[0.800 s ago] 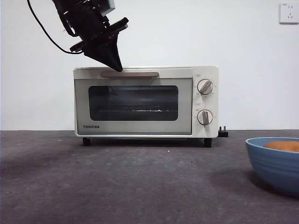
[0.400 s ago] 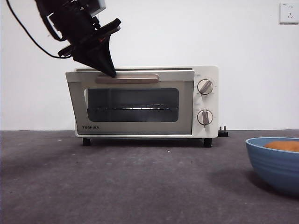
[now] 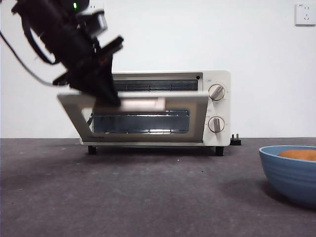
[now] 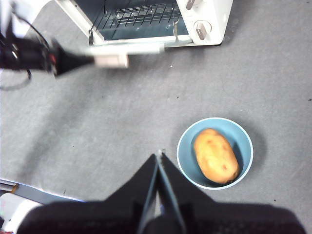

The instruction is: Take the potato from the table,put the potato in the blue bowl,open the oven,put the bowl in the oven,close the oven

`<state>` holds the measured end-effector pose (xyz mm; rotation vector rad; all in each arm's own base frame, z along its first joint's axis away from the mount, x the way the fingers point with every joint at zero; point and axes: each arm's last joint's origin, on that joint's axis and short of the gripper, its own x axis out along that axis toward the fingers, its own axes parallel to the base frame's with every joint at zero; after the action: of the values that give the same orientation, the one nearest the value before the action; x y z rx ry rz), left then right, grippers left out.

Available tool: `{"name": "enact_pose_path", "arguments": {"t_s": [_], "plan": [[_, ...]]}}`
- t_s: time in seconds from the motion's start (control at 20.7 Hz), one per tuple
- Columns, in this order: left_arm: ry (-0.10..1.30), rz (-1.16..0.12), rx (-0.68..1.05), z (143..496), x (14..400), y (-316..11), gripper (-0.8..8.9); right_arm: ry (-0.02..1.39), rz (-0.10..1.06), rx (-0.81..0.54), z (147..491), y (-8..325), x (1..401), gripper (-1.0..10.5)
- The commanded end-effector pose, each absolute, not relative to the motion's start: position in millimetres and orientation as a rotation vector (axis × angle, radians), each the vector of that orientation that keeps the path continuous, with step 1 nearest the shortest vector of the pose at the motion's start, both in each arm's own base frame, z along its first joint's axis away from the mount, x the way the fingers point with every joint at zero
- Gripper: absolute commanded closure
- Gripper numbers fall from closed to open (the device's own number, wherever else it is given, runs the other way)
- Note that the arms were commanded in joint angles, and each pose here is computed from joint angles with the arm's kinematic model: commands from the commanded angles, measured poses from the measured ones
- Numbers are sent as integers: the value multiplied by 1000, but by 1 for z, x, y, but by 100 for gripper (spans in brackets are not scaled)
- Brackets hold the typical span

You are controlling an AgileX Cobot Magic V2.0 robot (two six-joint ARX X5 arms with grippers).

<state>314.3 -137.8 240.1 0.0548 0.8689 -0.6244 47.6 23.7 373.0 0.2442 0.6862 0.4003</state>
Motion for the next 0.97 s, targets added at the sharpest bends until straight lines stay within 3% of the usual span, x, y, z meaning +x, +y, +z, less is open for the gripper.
{"name": "enact_pose_path", "arguments": {"t_s": [0.05,0.48,0.97], "plan": [[913,-474,61,210,322,-131,819,680,399,256,374,24,47,958],[934,-470,43,194,312,-131,819,687,398,255,373,23,47,958],[1004,-558,144,190,295,-151,819,775,375,241,366,22,42,958]]}}
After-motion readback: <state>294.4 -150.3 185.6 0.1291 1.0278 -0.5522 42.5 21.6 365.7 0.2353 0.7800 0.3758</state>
